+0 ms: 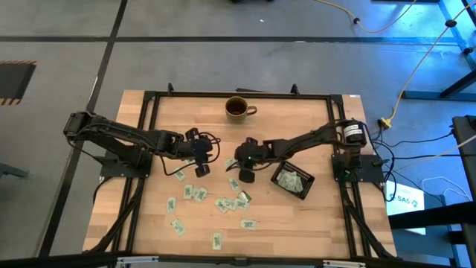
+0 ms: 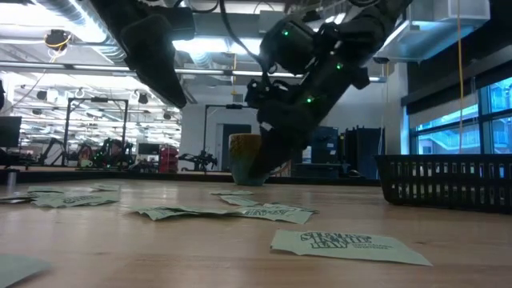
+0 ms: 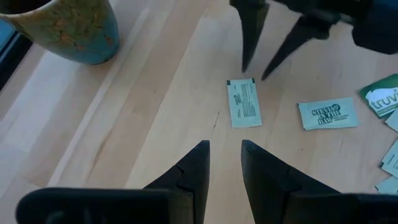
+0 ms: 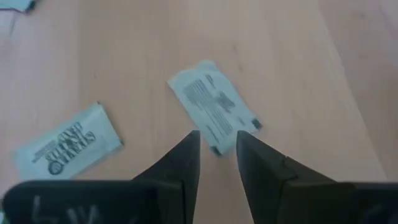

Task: Pick and place Stevia / Truvia into bins
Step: Put the stevia packet into the black bin

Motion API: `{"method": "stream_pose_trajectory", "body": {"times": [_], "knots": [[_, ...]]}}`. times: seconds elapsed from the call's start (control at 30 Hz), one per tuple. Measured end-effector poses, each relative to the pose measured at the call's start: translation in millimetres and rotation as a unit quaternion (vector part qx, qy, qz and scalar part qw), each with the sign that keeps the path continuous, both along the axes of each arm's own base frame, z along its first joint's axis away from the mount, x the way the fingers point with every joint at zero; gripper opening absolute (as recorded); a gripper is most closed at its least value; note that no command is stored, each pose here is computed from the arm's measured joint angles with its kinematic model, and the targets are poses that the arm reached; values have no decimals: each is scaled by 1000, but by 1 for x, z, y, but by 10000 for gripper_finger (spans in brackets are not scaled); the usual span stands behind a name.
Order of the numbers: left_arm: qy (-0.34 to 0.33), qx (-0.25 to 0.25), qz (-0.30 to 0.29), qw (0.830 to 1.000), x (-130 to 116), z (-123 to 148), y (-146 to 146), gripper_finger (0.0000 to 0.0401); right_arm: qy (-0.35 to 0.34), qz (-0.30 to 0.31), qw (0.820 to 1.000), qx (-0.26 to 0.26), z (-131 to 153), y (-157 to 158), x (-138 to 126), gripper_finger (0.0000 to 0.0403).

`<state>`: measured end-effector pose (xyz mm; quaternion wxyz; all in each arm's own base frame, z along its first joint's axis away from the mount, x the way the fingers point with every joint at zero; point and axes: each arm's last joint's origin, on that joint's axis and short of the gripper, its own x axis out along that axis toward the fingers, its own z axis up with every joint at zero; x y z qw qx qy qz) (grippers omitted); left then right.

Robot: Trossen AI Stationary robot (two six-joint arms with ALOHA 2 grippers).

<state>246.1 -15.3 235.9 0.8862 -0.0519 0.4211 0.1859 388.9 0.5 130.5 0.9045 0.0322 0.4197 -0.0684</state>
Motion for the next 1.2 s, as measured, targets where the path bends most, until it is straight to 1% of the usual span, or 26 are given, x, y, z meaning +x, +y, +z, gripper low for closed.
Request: {"method": "stream_pose_trajectory", "body": {"times": [0.2,0.5,0.6,0.83,0.93,1.07,1.13,1.2], "knots": [[0,2,-1,1000,0,0,0,86,-15,4,1000,-5,-9,-1,6,108],[0,11,5,1000,0,0,1,86,6,-11,1000,5,-28,-10,8,104],[-1,11,5,1000,0,0,1,86,16,-10,1000,6,-29,-10,7,85],[-1,11,5,1000,0,0,1,86,26,-8,1000,7,-30,-10,5,16],[-1,11,5,1000,0,0,1,86,27,-10,1000,9,-30,-10,4,6],[-1,11,5,1000,0,0,1,86,22,-26,999,30,-19,-9,1,10],[-1,11,5,1000,0,0,1,86,37,-29,998,40,-7,-6,-5,6],[-1,11,5,1000,0,0,1,86,44,-26,998,42,14,-2,-10,4]]}}
